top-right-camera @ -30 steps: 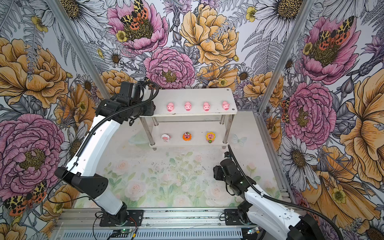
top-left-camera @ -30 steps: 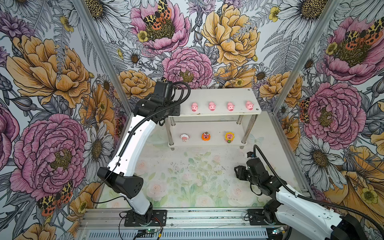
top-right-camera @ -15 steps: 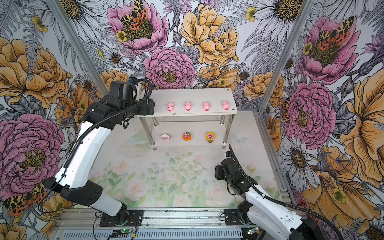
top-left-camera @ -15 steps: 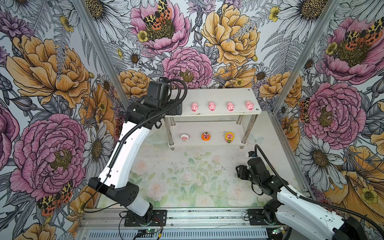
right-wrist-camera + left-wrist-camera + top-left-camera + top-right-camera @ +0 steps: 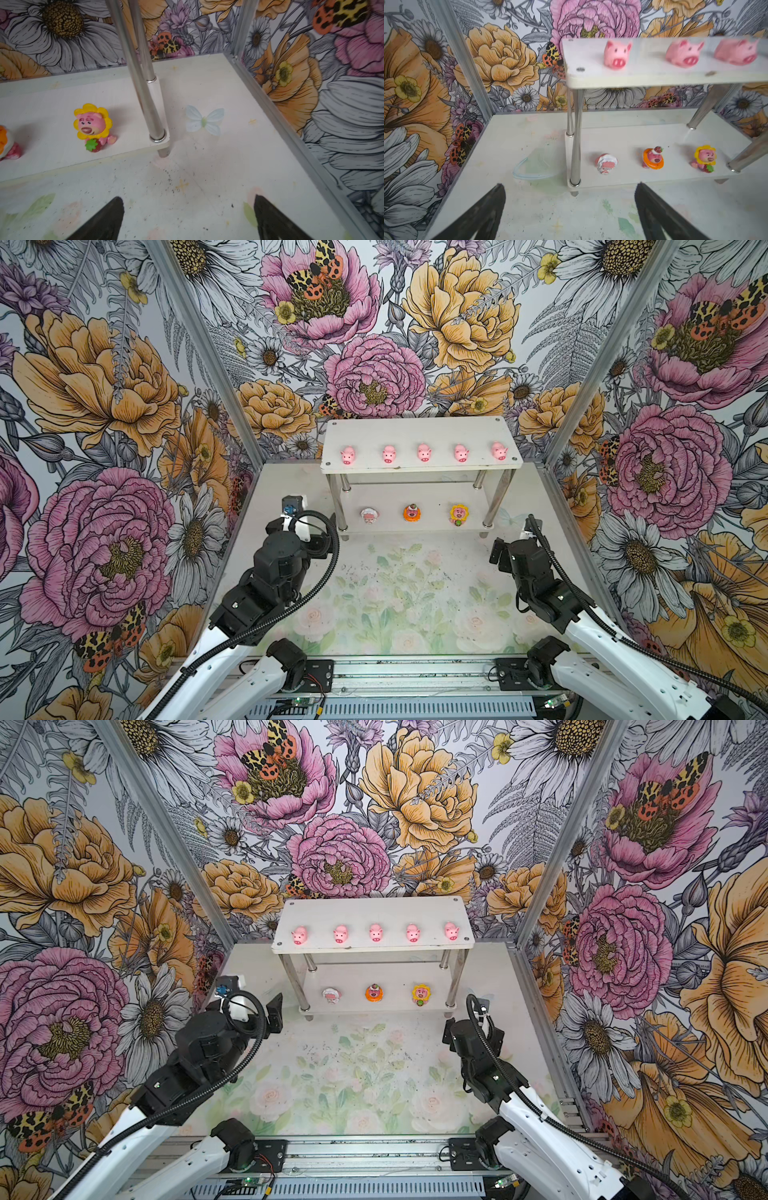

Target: Place and organize the plastic toys onto the shelf

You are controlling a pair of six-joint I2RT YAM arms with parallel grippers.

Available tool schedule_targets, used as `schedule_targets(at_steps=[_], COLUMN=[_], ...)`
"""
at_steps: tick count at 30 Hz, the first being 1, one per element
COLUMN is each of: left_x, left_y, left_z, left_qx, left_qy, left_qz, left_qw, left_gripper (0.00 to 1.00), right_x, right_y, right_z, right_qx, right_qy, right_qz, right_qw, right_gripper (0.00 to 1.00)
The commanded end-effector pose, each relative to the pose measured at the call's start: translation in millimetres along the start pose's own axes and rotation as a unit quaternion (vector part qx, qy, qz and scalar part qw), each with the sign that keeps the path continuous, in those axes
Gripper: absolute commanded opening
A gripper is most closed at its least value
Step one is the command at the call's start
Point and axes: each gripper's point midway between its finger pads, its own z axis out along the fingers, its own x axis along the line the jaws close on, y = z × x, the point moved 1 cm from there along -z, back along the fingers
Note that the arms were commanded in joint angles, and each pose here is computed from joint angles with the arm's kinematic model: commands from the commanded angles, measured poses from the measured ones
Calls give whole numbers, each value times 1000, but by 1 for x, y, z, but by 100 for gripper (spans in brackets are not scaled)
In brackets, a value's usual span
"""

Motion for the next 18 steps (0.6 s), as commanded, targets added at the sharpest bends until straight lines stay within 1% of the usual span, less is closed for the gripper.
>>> schedule_targets(at_steps=[1,3,4,6,7,10,13,15,16,18], left_x=[27,42,48,56,58,67,79,91,94,104], left_y=[9,-14,-28,-55,-69,-105,-128,-132,-133,-130], left_z=[-5,-1,2,11,16,30,37,37,38,37], left_qx=[-96,-100,-95,-82,-73,-40,-36,-51,-53,-78], left_qy=[75,126,146,171,175,180,187,199,195,198], left_qz=[-23,-6,4,13,17,22,14,-3,-7,-27], left_qw=[992,987,985,982,982,983,982,979,979,977], left_gripper=[99,99,99,99,99,98,99,99,99,99], right_x=[-23,-14,-11,-12,-14,-24,-37,-42,-44,-47], right_y=[33,26,24,19,15,2,-16,-18,-16,-12], right_z=[1,14,21,30,36,55,76,86,90,98], right_qx=[-61,-68,-81,-101,-100,-79,-50,-33,-36,-41], right_qy=[-68,-41,-32,-31,-29,-35,-49,-55,-55,-51], right_qz=[-56,-111,-121,-99,-90,-66,-50,-43,-37,-21], right_qw=[994,991,989,989,990,994,996,997,997,998], right_gripper=[100,100,100,100,100,100,100,100,100,100])
